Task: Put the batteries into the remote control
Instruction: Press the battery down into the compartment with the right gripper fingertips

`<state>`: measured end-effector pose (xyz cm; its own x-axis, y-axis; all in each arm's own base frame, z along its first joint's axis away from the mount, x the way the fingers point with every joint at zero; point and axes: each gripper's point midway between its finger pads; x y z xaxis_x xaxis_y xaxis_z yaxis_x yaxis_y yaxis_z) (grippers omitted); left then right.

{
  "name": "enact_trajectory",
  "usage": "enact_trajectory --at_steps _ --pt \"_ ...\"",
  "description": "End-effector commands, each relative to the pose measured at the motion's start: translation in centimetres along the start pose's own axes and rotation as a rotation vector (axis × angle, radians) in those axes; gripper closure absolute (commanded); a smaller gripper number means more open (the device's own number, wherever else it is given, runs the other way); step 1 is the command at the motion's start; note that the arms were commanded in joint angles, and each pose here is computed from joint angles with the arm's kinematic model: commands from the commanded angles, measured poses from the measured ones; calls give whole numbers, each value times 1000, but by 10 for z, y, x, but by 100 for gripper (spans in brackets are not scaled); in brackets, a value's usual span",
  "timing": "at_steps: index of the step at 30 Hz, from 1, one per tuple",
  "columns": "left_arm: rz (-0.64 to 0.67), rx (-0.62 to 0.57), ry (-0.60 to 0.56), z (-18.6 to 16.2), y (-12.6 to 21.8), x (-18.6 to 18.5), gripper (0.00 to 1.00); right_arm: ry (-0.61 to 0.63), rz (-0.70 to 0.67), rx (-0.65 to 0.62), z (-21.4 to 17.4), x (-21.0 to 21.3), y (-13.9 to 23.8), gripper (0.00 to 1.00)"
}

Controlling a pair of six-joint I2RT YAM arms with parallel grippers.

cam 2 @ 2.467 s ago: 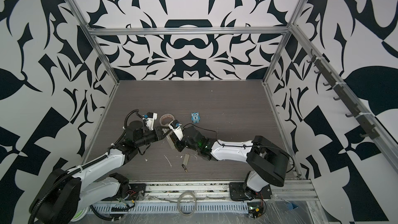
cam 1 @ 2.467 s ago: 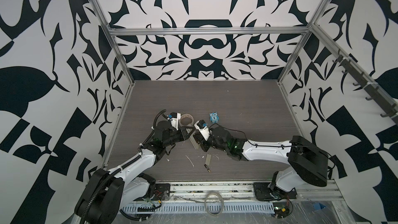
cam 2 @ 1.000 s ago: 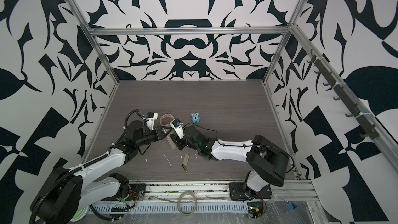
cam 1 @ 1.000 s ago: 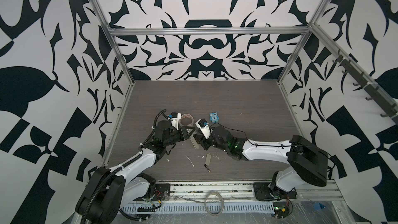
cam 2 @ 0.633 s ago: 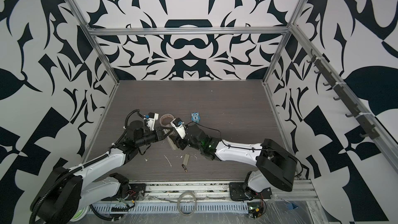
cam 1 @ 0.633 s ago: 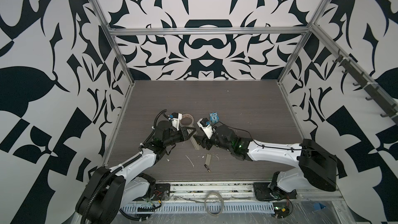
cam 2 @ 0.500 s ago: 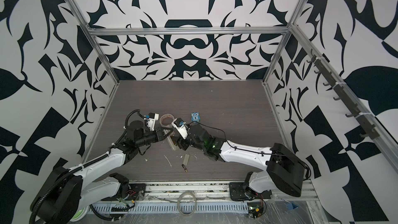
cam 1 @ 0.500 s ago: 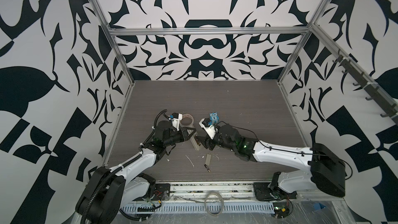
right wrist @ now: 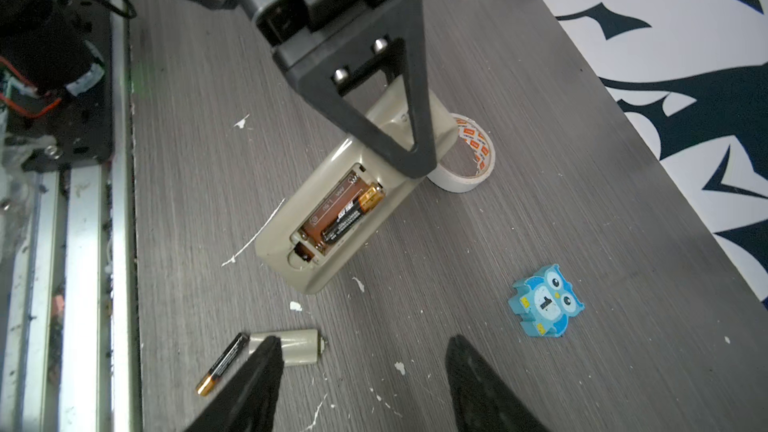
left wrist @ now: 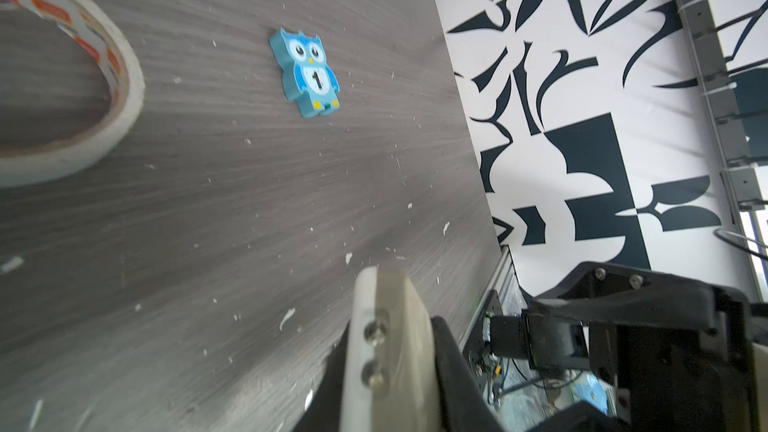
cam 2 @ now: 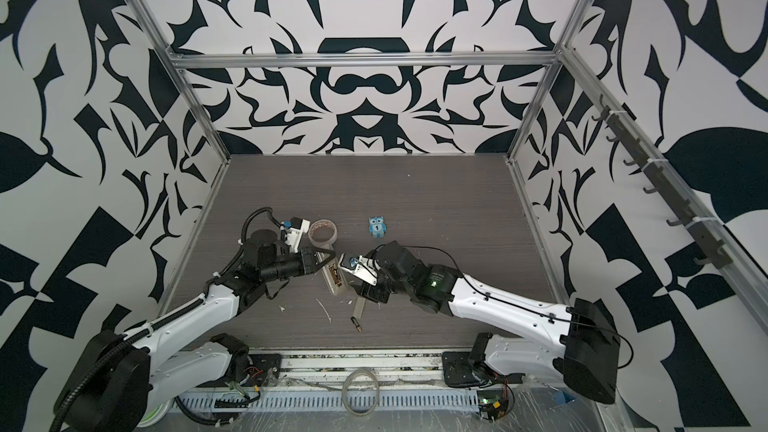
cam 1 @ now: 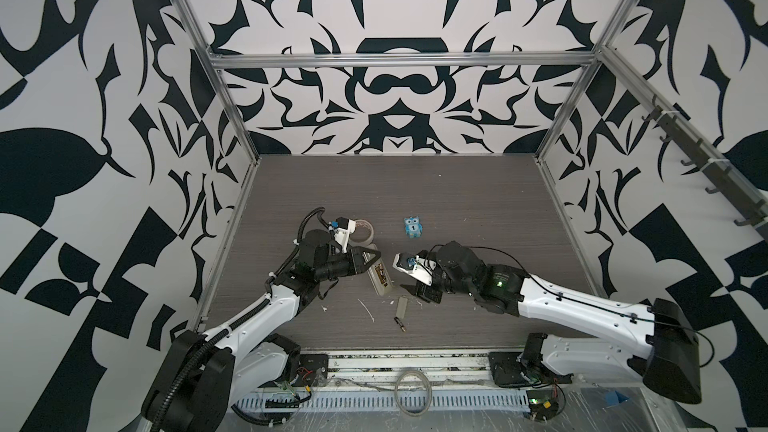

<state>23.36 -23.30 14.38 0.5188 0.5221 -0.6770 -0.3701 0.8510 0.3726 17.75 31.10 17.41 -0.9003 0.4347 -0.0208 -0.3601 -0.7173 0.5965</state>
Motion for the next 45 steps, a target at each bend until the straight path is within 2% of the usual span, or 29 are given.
enact_trajectory --at_steps 1,6,14,32,45 --pt "-58 35 -24 0 0 -19 100 98 52 -50 24 9 12 36" --pt "-80 103 -28 -14 -5 -29 100 140 98 -37 32 16 8 45" --pt "-106 144 -35 -22 -6 -39 100 167 154 -33 41 24 5 57" --pt "-124 184 -44 -30 -11 -46 100 209 221 44 25 40 -1 62" --pt "-136 204 -48 -35 -13 -50 100 249 152 48 25 35 -6 67"
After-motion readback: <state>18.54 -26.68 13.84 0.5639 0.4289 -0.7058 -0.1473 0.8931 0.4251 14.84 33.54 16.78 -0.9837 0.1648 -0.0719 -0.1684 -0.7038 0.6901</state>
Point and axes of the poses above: each gripper's point midway between its finger pads, its own y axis back along the fingers, its own x axis along the line the jaws close on, z = x × y, and after that the axes turned 14 degrees about -y, right-handed
